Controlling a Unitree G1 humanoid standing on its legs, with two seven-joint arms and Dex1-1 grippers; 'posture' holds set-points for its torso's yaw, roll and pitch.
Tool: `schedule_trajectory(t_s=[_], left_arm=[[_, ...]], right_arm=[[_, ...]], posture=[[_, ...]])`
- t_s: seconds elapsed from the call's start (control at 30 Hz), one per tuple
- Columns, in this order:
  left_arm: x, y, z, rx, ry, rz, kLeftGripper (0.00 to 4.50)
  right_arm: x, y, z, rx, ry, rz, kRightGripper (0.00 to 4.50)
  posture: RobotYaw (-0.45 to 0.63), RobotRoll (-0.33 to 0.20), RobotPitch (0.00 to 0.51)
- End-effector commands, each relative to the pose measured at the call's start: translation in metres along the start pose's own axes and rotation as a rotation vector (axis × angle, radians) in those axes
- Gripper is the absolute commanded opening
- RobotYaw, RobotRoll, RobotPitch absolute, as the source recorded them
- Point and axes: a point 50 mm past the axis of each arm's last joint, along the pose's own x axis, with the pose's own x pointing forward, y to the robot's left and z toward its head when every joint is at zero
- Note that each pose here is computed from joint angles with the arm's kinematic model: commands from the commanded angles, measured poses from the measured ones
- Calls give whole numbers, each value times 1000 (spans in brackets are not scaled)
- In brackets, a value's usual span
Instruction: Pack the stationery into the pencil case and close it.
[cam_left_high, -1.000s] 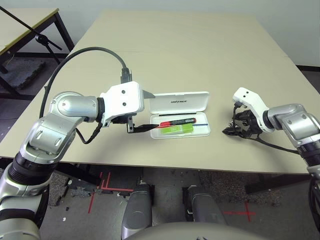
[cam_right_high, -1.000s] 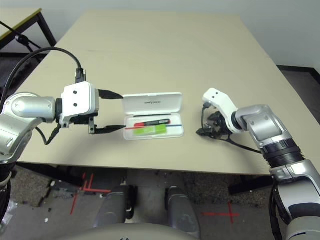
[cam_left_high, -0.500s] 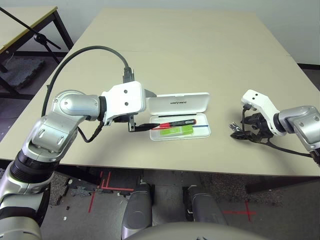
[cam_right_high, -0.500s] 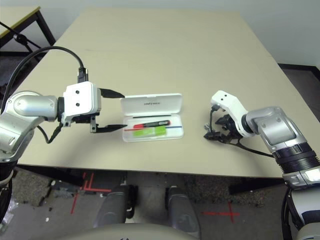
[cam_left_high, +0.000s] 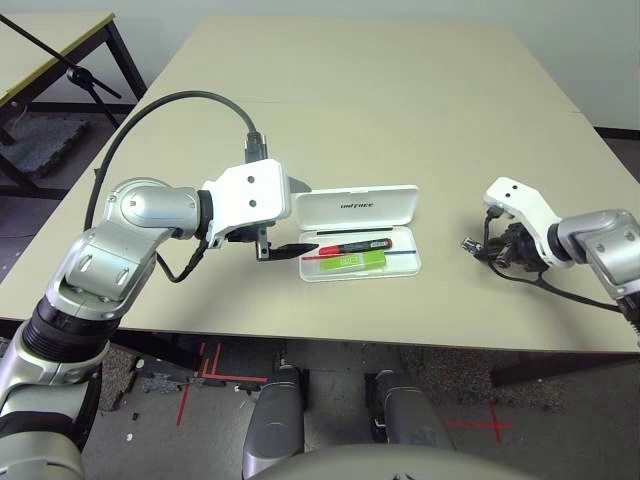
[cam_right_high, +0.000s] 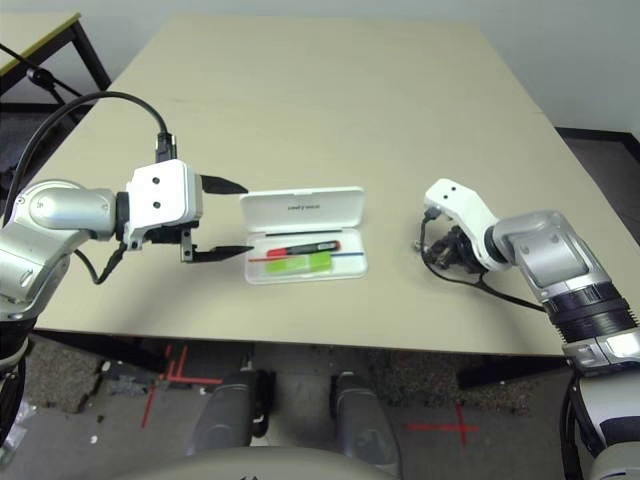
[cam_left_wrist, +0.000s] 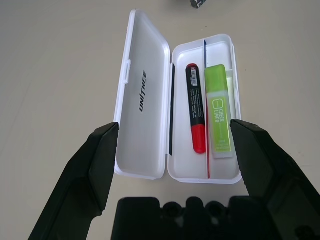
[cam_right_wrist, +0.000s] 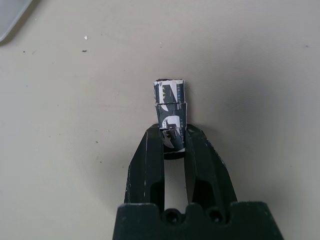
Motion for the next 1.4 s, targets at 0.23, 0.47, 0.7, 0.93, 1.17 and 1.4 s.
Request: schedule_trajectory(t_s=[0.23, 0.47, 0.7, 0.93, 1.17, 1.4], left_arm=[[3, -1, -1, 19, 17, -26, 4500], [3, -1, -2, 18, 22, -28, 4500], [4, -3, -3, 18, 28, -28, 4500], [6, -5, -3, 17, 31, -31, 4500], [7, -6, -3, 16, 34, -33, 4500], [7, -6, -3, 15, 33, -34, 4500]], right_arm=[[-11, 4, 10, -266, -139, 152, 291], [-20, 12, 28, -487, -270, 264, 291], [-16, 21, 46, -633, -262, 304, 291], [-4, 31, 59, -687, -245, 333, 291], [7, 46, 75, -722, -244, 356, 291], [20, 51, 79, -730, -214, 349, 291]], posture=[[85, 0, 90], [90, 0, 88], [96, 0, 90], [102, 0, 92], [104, 0, 96], [108, 0, 98]])
